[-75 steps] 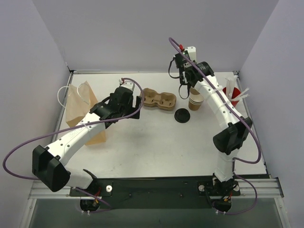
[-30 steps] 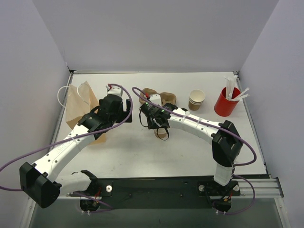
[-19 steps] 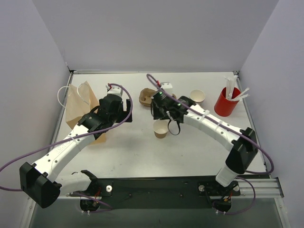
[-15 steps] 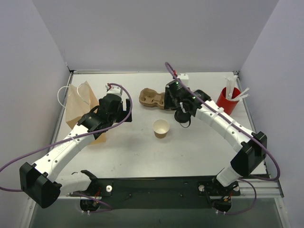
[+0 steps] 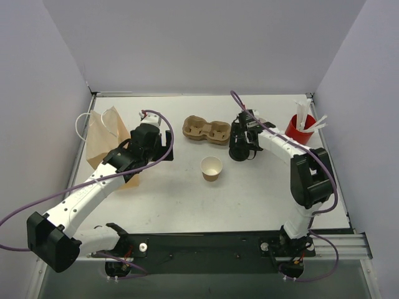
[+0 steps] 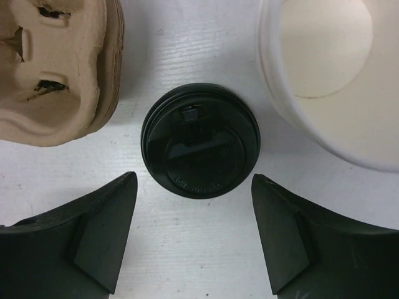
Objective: Pack the takeout coffee
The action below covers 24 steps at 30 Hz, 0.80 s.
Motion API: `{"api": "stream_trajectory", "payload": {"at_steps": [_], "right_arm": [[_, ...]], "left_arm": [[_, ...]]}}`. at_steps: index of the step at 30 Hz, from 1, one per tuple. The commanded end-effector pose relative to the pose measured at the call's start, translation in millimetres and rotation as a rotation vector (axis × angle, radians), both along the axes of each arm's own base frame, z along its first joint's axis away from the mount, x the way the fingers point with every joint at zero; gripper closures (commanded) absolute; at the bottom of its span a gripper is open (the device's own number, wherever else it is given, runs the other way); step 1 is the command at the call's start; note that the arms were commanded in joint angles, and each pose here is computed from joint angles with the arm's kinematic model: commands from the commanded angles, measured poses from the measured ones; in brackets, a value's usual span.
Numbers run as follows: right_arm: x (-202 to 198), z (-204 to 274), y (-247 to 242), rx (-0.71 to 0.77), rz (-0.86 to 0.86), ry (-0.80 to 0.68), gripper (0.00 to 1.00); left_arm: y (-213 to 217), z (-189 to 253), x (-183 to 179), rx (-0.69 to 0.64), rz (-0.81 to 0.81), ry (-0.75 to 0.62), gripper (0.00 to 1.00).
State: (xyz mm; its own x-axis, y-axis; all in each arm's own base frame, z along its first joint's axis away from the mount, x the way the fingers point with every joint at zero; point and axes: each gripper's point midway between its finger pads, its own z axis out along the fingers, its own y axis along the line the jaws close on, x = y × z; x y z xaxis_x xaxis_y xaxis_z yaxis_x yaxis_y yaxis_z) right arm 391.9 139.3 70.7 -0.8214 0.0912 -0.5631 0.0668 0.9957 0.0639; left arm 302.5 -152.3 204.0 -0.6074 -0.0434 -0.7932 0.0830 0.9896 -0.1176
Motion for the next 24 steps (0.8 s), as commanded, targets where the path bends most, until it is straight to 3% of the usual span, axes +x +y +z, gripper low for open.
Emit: {"api": "stream_trajectory", "payload": {"at_steps": [1,7,24], "right_arm": [[21,2,9,0.016,0.060,-0.079,0.28],[30,-13,5,-0.004,0.060,-0.073,0.23],[33,-34,-5,-0.024,0.051,-0.025,0.22]], "left_arm": [[-4,4,8,-0.020,-0.005,-0.029,0.03],[-4,0,9,-0.020,-0.003,-0.020,0.03],[-4,-1,9,-0.019,-0.002,-0.015,0.03]]}}
